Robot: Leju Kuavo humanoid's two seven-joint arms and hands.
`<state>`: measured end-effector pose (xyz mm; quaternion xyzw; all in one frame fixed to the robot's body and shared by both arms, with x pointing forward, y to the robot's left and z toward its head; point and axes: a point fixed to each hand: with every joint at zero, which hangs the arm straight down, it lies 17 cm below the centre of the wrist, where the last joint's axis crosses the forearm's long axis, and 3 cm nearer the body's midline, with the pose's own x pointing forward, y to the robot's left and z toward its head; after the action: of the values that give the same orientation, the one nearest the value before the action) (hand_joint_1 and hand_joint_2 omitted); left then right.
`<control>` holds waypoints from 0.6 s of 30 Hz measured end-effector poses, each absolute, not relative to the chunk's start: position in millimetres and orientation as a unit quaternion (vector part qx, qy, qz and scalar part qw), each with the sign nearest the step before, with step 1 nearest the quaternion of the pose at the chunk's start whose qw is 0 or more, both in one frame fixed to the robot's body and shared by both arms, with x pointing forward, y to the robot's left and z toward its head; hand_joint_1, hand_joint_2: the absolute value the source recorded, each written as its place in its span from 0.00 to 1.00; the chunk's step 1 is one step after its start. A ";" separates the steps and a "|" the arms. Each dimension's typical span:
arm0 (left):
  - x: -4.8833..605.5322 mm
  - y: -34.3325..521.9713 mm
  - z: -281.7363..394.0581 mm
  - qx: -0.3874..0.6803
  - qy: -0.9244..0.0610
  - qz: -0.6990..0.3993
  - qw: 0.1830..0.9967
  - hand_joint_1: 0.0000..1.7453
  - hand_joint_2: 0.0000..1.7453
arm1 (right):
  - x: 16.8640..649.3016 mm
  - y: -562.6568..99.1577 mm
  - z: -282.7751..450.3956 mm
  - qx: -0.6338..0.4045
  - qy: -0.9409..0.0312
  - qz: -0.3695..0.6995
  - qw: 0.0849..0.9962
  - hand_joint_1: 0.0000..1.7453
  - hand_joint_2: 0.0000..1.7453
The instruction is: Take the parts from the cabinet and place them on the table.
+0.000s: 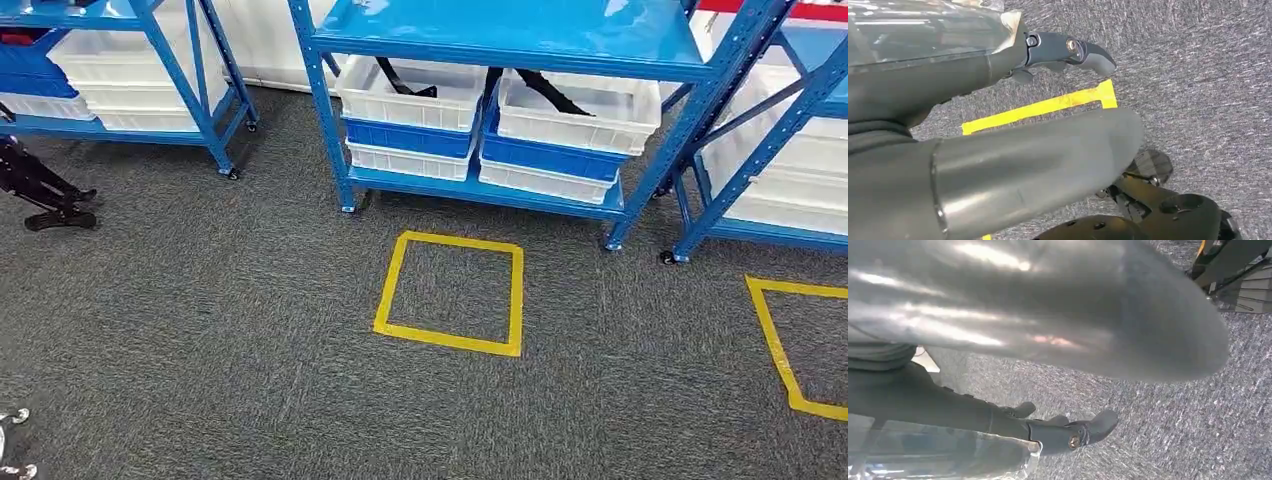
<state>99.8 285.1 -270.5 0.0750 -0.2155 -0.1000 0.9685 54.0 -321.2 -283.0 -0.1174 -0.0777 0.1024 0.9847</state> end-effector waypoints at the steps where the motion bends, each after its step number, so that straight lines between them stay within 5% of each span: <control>1: 100.0 285.8 -270.5 0.077 -0.216 -0.100 0.968 0.00 0.00 | 54.1 -320.8 -283.0 -0.117 -0.078 0.104 0.985 0.00 0.00; 18: 103.7 286.8 -269.4 0.086 -0.222 -0.099 0.966 0.00 0.00 | 50.0 -320.3 -283.4 -0.117 -0.076 0.109 0.984 0.00 0.00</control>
<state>103.7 286.8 -269.4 0.0860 -0.2221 -0.0990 0.9662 50.0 -320.3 -283.4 -0.1174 -0.0759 0.1091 0.9842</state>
